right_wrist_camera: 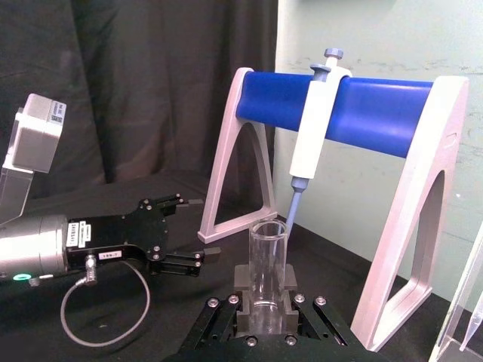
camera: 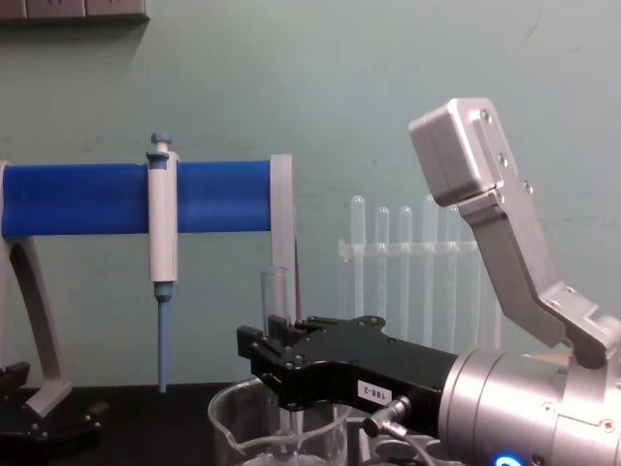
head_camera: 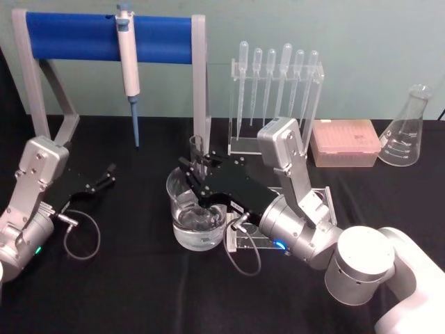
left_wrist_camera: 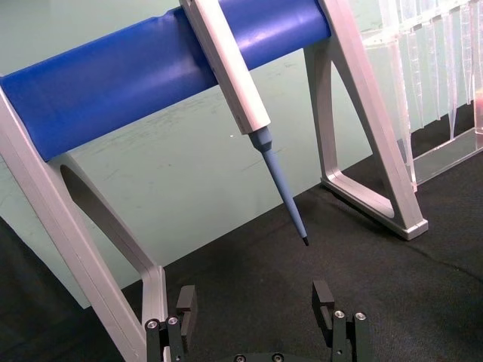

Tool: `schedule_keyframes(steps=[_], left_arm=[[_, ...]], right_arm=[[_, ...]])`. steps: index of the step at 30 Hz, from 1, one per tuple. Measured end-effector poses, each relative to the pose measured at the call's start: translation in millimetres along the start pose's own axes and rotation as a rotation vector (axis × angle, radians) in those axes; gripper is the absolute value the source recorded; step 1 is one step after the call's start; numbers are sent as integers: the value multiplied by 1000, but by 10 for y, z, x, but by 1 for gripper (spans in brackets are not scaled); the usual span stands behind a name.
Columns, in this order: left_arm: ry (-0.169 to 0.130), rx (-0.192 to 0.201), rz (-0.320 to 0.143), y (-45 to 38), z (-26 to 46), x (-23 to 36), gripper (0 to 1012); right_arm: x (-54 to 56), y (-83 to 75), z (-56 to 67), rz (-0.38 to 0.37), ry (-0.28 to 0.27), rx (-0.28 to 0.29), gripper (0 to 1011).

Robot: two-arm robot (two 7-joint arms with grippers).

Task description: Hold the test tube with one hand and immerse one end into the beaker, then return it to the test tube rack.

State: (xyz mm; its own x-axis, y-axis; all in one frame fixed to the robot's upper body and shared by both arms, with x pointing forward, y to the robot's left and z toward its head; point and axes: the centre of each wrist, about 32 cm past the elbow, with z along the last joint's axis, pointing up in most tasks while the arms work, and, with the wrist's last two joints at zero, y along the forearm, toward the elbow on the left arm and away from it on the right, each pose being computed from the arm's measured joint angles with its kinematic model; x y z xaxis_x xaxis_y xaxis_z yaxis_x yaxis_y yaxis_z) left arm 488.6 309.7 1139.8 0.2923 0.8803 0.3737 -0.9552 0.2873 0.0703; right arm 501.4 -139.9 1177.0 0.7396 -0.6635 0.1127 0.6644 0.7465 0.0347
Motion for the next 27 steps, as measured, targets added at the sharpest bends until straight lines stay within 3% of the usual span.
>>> schedule_keyframes(steps=[27], left_arm=[[0, 0, 0, 0, 0, 0, 1000]], right_arm=[[3, 5, 1, 1, 1, 0, 225]])
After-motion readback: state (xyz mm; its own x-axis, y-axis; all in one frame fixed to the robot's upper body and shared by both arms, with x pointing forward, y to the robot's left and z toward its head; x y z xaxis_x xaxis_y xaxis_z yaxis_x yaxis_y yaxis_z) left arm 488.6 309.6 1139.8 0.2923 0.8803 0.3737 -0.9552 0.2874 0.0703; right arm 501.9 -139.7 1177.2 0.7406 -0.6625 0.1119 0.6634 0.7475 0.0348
